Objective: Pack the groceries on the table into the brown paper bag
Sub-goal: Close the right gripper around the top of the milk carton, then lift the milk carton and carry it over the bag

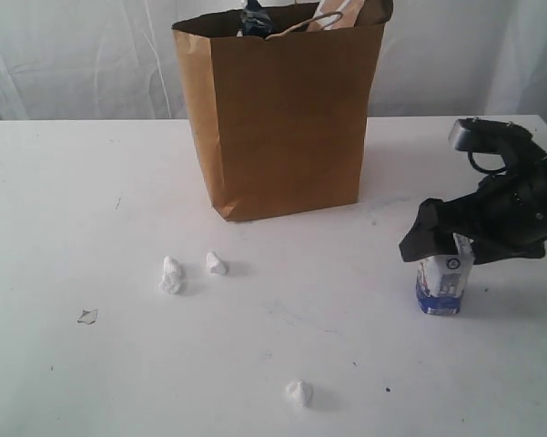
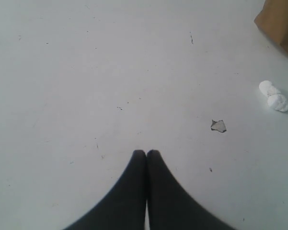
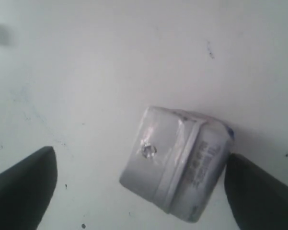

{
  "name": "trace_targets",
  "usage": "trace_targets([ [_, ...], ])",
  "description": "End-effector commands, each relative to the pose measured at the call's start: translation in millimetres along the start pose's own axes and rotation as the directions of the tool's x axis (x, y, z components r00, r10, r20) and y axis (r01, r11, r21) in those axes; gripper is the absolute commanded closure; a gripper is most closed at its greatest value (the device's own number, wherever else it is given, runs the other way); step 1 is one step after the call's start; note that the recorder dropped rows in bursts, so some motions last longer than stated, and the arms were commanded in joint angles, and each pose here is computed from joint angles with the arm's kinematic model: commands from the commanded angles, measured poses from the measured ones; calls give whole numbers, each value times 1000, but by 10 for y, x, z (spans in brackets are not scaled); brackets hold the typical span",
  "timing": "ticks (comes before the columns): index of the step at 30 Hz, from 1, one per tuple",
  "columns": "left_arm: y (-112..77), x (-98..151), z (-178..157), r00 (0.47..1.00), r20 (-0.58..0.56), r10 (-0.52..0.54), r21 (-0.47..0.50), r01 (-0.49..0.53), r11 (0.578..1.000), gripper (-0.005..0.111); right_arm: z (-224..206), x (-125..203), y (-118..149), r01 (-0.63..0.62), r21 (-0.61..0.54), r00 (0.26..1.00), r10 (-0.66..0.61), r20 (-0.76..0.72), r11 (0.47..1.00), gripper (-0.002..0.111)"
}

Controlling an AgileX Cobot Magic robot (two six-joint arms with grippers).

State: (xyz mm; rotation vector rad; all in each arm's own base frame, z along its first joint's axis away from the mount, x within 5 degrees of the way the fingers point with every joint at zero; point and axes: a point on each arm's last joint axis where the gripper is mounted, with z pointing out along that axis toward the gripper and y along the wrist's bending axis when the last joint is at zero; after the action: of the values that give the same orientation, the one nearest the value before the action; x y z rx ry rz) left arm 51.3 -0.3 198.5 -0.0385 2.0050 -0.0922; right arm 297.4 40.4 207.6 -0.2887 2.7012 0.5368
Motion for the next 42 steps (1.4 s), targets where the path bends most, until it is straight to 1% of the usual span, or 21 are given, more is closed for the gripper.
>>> trace_targets([
  [1,0,13,1,1000,-3,-15,1,15,1000,107,63,8,75,29,-20,999,-30,-30,999,21],
  [5,0,13,1,1000,-3,-15,1,15,1000,107,98,-6,64,36,-3,999,-36,-20,999,22],
  [12,0,13,1,1000,-3,-15,1,15,1000,107,232,10,-32,58,36,997,-56,-56,998,22],
  [15,0,13,1,1000,-3,-15,1,15,1000,107,279,-5,-68,48,54,998,-46,-43,997,22],
  [19,-2,13,1,1000,-3,-17,3,17,1000,107,288,-7,-113,4,101,999,0,-40,995,22],
  [21,-2,13,1,1000,-3,-17,3,17,1000,107,283,11,-147,-9,138,998,17,-57,990,28],
  [22,-3,13,1,1000,-4,-20,5,20,1000,107,280,20,-164,-31,158,997,41,-63,987,34],
  [24,-3,13,1,1000,-4,-20,5,20,1000,107,279,27,-170,-33,165,997,45,-70,986,48],
  [27,-3,13,1,1000,-4,-20,5,20,1000,107,276,34,-163,-33,160,996,47,-82,987,76],
  [28,-4,13,1,1000,-4,-22,6,22,1000,107,276,37,-162,-34,158,995,48,-85,987,83],
  [30,-5,13,1,1000,-4,-24,7,24,1000,107,258,51,-139,-33,141,992,50,-120,989,92],
  [31,-5,13,1,1000,-4,-24,7,24,1000,107,242,41,-125,-31,131,990,49,-136,991,96],
  [34,-5,13,1,1000,-4,-24,7,24,1000,107,162,-12,-80,-23,112,988,39,-148,993,100],
  [36,-5,13,1,1000,-4,-24,7,24,1000,107,70,-75,-36,-11,100,990,26,-142,995,100],
  [42,-5,13,1,1000,-4,-24,7,24,1000,107,-336,-321,135,41,84,998,-37,-54,996,100],
])
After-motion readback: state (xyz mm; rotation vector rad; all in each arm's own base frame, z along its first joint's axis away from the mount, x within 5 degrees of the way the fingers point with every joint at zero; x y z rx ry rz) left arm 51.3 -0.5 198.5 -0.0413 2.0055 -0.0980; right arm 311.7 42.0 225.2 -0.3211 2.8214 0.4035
